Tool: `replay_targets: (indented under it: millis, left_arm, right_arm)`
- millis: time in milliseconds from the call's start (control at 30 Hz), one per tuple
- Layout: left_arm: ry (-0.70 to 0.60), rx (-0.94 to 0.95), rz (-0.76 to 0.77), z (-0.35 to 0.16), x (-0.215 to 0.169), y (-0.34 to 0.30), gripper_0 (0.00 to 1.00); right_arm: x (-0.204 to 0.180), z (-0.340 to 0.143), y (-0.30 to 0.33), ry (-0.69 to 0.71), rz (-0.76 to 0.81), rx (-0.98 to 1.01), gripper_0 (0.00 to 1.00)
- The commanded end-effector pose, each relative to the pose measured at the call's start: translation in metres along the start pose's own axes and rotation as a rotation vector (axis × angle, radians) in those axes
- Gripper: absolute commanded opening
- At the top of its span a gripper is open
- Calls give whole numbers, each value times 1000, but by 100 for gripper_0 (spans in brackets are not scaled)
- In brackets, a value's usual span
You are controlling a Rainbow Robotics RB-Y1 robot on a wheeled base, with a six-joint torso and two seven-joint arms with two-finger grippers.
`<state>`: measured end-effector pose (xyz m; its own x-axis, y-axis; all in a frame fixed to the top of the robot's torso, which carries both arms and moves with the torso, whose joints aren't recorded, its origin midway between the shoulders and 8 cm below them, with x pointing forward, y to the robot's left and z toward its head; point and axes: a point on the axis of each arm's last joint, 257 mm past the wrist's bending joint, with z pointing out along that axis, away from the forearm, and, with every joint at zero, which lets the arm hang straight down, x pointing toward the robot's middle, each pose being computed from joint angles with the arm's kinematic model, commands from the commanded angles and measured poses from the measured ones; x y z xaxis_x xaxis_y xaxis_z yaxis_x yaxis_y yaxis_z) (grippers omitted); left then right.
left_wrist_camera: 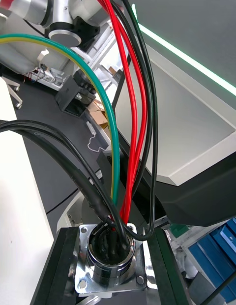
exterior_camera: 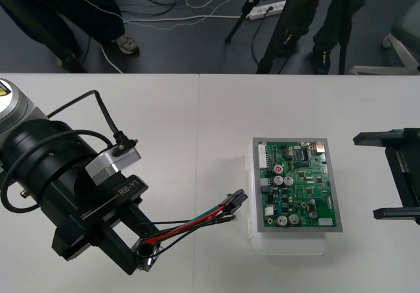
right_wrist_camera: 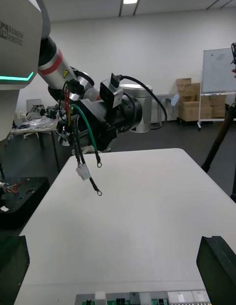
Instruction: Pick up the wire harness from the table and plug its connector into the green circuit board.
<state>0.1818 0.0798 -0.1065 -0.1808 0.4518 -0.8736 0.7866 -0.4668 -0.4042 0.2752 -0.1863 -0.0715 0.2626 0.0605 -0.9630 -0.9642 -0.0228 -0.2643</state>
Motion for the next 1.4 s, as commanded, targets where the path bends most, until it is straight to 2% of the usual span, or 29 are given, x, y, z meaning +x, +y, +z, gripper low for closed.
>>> replay_targets:
  millis: [33,833,1133,1400]
  left_arm:
    - [25,61,-39,3,-7,-12,0]
    - [3,69,-49,5,-13,-13,0]
    - [1,69,-49,6,-13,-12,0]
    - [-2,64,-52,6,-14,-11,0]
  right_arm:
    - [-18,21,-3,-35,-28,-69,100]
    - [-35,83,-39,-82,54,-113,100]
    - [-49,106,-39,-98,55,-92,100]
    - [-57,125,-25,-150,120,-115,100]
